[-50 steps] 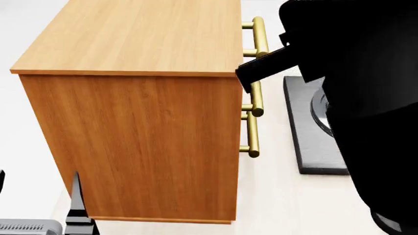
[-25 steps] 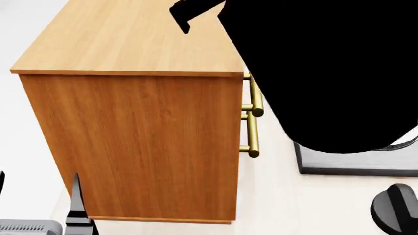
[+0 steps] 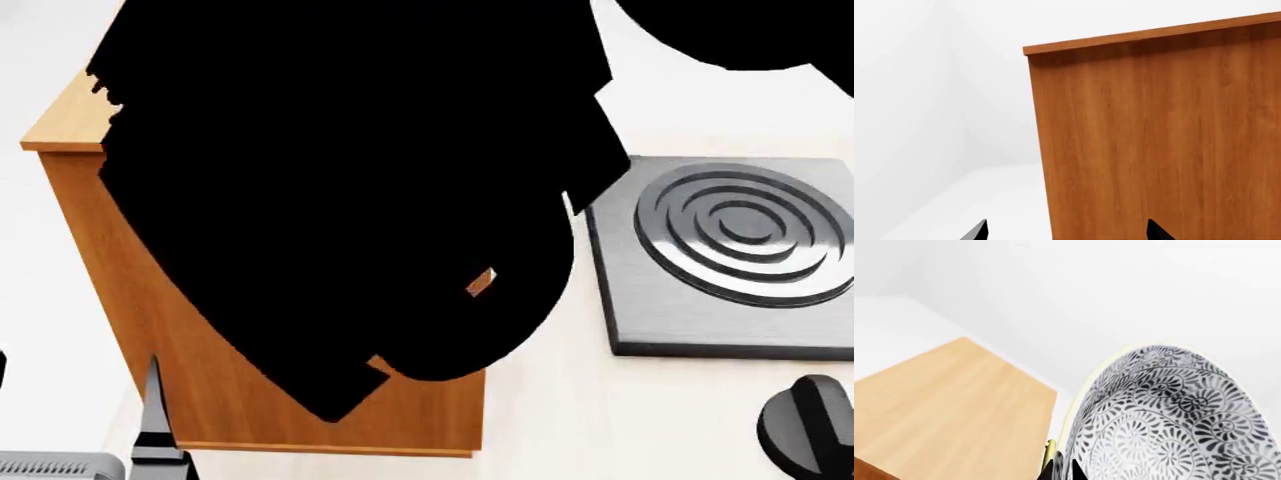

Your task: Put the bowl on the top of the cabinet.

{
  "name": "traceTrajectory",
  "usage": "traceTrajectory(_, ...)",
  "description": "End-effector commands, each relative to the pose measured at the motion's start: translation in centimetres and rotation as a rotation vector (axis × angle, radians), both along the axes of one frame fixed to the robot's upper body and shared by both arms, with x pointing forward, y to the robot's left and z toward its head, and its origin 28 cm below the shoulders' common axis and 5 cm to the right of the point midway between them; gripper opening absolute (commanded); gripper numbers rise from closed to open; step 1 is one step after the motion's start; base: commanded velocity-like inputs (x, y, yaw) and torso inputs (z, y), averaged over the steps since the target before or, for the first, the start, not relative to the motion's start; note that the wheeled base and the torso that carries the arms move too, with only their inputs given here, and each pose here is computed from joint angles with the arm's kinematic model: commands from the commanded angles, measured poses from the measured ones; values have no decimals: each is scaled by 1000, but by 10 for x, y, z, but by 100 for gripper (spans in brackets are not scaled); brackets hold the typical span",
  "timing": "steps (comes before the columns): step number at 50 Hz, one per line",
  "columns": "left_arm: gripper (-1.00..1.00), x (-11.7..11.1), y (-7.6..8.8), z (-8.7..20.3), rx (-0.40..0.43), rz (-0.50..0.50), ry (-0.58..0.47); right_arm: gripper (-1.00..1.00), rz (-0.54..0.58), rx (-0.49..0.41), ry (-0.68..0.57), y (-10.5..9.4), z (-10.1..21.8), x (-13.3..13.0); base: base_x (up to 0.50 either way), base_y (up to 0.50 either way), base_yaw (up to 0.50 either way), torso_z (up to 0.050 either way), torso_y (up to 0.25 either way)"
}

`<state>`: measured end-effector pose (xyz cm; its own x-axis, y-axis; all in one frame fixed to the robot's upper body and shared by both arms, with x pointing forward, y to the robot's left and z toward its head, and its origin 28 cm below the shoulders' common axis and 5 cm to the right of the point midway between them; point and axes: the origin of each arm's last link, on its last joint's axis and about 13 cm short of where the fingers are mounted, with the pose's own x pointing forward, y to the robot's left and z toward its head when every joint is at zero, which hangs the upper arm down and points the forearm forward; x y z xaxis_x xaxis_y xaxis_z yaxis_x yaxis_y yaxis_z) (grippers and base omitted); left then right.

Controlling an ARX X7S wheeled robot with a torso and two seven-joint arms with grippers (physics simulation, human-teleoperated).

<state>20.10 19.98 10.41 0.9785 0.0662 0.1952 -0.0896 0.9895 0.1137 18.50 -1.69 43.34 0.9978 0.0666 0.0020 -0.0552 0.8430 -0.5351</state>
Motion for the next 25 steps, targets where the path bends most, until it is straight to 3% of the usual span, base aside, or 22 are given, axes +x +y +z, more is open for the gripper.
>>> traceTrajectory(1,100,0,1,-1,0,4,3,-100,22,-19,-2,8,-10,8,0,0,0,0,0)
traceTrajectory(11,100,1,0,-3,3,1,8,-100,61,-8,14,17,-23,15,0,0,0,0,0)
traceTrajectory(25,100,3,0,-6,5,3,17,-100,78,-61,47,28,-45,32,0,0,0,0,1)
